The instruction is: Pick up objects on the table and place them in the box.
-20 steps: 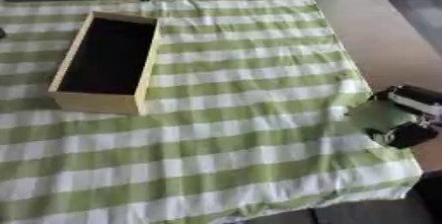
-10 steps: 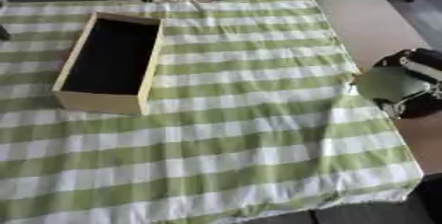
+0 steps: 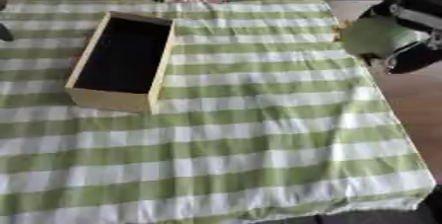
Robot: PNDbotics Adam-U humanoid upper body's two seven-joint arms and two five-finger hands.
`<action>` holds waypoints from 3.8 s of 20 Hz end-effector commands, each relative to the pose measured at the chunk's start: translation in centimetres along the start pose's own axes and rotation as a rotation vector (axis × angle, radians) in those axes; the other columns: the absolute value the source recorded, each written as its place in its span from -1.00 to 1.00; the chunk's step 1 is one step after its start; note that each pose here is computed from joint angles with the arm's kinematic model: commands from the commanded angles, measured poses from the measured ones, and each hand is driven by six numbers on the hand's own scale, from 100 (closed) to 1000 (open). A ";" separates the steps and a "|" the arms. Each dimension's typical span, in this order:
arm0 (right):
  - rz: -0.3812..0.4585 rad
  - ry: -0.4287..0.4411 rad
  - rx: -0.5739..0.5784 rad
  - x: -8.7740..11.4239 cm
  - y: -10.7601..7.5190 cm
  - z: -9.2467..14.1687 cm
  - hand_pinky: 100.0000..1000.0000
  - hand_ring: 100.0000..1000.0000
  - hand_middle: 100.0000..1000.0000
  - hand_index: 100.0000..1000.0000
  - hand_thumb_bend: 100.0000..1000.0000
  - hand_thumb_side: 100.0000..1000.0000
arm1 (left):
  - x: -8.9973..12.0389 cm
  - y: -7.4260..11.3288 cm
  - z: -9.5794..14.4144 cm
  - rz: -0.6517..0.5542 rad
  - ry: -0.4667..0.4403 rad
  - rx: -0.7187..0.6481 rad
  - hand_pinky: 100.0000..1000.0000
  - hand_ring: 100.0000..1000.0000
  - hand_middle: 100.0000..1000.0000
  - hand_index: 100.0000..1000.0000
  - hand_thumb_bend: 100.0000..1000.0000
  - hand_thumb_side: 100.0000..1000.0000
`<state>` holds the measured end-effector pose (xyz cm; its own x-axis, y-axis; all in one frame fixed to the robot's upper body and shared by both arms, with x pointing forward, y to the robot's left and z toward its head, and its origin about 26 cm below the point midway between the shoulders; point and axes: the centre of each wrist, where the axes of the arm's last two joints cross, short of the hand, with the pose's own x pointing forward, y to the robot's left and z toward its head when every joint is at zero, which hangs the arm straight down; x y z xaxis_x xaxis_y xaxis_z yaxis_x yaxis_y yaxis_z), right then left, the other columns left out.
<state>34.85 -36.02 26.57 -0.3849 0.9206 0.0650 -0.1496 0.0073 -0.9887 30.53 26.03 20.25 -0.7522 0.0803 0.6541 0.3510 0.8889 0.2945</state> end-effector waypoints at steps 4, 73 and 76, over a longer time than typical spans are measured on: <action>0.014 -0.075 -0.025 1.0 -2.2 -2.4 0.29 0.17 0.11 0.55 -1.00 -0.99 | 0.6 -0.3 -0.7 0.010 -0.038 -0.022 -0.10 0.33 0.25 0.56 -1.00 0.47; 0.047 -0.413 -0.008 21.1 2.2 -24.3 0.08 0.09 0.05 0.52 -1.00 -0.56 | 1.3 -1.9 -3.9 0.119 -0.201 -0.005 -0.08 0.33 0.26 0.54 -0.97 0.42; 0.068 -0.399 -0.004 21.1 2.7 -24.5 0.14 0.11 0.07 0.53 -1.00 -0.54 | 1.3 -2.0 -3.9 0.123 -0.198 -0.007 -0.08 0.33 0.26 0.54 -0.97 0.42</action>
<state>48.55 -7.21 20.71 -0.7158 0.6941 0.0762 -0.1478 -0.0439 -0.9880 31.36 22.71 22.60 -0.7874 0.2662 0.5561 0.4451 0.8695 0.2141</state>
